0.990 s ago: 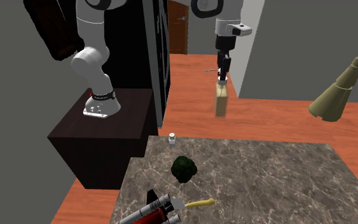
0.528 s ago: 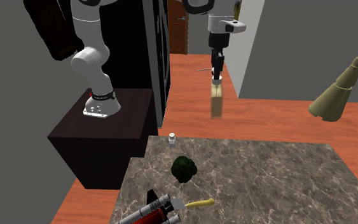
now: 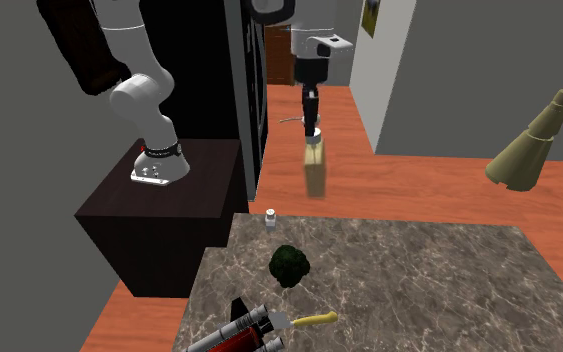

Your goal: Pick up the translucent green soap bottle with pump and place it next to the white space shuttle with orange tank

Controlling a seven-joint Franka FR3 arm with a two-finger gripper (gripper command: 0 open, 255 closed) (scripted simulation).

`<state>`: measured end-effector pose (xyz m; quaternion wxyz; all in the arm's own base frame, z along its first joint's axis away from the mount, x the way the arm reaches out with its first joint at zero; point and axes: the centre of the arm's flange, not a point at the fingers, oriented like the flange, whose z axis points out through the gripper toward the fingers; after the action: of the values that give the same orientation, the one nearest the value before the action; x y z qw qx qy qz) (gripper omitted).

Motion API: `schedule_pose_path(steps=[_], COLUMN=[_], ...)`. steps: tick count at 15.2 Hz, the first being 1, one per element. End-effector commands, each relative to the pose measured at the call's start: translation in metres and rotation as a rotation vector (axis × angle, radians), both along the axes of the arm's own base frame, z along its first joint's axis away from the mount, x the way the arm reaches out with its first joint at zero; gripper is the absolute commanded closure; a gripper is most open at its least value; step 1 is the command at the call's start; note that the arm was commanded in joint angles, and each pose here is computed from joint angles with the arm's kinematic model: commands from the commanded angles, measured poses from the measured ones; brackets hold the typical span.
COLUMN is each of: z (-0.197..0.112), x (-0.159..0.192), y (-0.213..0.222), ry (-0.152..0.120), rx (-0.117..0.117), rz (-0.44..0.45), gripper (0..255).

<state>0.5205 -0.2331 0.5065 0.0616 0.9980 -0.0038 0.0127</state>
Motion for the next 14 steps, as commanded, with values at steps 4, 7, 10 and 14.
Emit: schedule_pose_path(steps=[4, 7, 10, 14], z=[-0.001, -0.001, -0.001, -0.001], x=[-0.053, -0.084, -0.116, -0.159], y=[-0.04, -0.064, -0.087, -0.119], ry=[0.0, 0.0, 0.0, 0.0], rx=[0.0, 0.0, 0.0, 0.0], rz=[0.001, 0.001, 0.001, 0.001], gripper=[255, 255, 255, 255])
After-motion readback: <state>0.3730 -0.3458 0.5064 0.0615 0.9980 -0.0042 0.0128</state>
